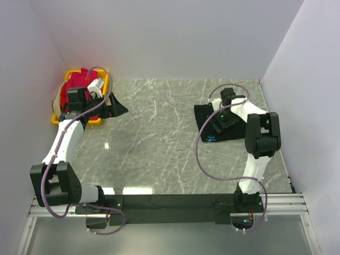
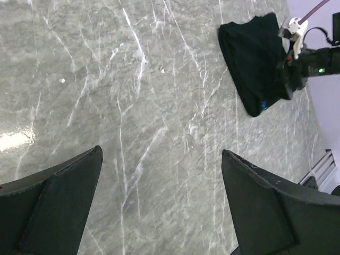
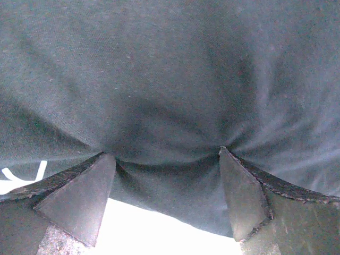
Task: Fold and stack the t-shirts
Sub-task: Neatly place the folded tshirt to the corner
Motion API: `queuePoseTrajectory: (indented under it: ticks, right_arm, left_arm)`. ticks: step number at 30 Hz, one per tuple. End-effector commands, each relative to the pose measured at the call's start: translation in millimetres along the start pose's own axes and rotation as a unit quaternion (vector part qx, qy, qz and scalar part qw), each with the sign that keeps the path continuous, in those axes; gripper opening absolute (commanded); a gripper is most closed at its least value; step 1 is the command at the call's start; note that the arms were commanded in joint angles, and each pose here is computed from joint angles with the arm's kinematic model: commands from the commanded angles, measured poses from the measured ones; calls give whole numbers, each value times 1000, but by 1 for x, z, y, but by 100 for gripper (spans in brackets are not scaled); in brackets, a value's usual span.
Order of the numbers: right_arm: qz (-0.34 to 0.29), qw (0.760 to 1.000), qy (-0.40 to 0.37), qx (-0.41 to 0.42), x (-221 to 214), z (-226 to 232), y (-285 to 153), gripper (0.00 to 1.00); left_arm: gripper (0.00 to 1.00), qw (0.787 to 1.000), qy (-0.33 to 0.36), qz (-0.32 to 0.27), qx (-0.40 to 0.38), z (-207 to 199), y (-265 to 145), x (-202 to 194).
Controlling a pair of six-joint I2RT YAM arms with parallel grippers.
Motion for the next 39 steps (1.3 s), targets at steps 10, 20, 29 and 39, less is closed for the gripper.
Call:
queuePoseTrajectory:
  ticks: [10,20,29,39]
  right_arm:
    - [-123,987,95,-37,-3,-19,-111,86]
    - [-6,996,73,-54,-27,-24,-43,83]
    - [46,986,155,-32,-14,-62,9,77]
    - [12,966,255,-48,5,-158,18,70]
  left_arm:
    - [99,999,15,-37,-8,-17,-10,19]
    - [99,999,8,-35,-14,-18,-9,18]
    - [99,999,3,-31,3,-18,-11,19]
    - [99,999,7,-29,26,-10,-11,19]
Point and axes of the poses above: each gripper's point midway between its finger pads, its own y axis out along the fingers, its own z axis along the line the jaws close on, x = y × z, the point moved 10 cm from there along -y, back along the fingers, and after that the axes turned 13 degrees about -y, right-handed, at the moved point
